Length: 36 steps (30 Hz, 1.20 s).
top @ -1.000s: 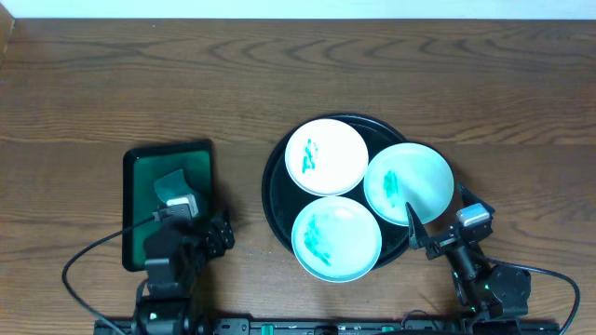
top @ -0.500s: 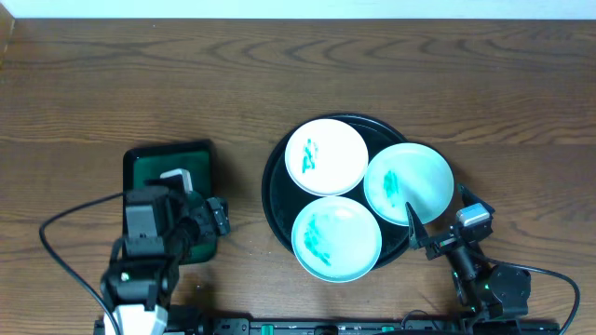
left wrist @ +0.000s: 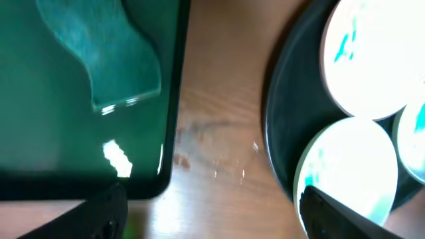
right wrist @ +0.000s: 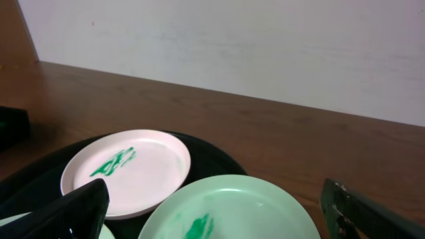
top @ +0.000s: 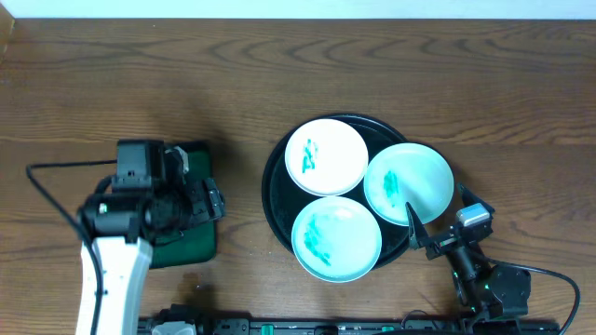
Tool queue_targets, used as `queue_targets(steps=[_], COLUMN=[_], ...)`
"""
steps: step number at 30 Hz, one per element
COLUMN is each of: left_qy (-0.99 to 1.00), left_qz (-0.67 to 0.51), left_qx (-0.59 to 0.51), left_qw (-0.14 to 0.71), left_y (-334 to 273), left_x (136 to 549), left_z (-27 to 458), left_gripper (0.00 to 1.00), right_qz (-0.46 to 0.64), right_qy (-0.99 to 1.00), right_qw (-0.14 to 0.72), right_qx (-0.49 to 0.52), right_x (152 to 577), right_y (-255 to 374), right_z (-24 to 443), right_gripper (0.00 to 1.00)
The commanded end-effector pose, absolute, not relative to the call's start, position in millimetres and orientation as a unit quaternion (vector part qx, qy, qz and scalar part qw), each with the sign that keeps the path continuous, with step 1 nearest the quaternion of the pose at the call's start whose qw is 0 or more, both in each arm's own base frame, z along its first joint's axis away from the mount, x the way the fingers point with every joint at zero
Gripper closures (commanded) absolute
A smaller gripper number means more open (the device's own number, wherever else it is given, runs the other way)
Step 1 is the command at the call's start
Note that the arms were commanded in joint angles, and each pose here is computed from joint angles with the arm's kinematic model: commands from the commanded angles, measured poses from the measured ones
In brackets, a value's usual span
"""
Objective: Clean dirty plates on tray and stack at the side
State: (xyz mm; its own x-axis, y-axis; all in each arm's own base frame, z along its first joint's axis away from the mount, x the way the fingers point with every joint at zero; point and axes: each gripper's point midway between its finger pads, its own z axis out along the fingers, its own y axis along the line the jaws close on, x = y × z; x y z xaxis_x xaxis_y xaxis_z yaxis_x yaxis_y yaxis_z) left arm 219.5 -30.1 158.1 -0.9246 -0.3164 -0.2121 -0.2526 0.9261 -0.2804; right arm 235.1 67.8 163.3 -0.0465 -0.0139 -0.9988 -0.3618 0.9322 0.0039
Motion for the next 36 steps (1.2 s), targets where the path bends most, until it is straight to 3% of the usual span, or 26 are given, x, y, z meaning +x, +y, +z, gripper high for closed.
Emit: queue_targets(steps=[1, 6, 33, 36], left_qy=[0.977, 0.98, 0.979, 0.979], left_qz=[-0.125, -0.12, -0.12, -0.121], left_qx=[-0.143, -0.149, -0.158, -0.158], left_qw=[0.096, 0.046, 0.034, 0.038], left_y=[-32.6, -32.9, -33.6, -33.5], left_x=[219.7, 212.2, 207.7, 209.7], left_z=[161.7, 154.2, 153.3, 153.5], left_gripper=[0.17, 0.16, 0.17, 0.17], right_qz=[0.131, 0.131, 0.13, 0.187], right_qy=[0.712, 0.712, 0.711, 0.708], right_qw=[0.677, 0.677, 0.678, 0.668], right_qx=[-0.132, -0.133, -0.131, -0.132], right_x=[234.5, 234.5, 234.8, 228.8], right_y=[69.0, 69.0, 68.4, 82.1], right_z=[162.4, 162.6, 163.6, 165.9], right_gripper=[0.01, 0.01, 0.01, 0.01])
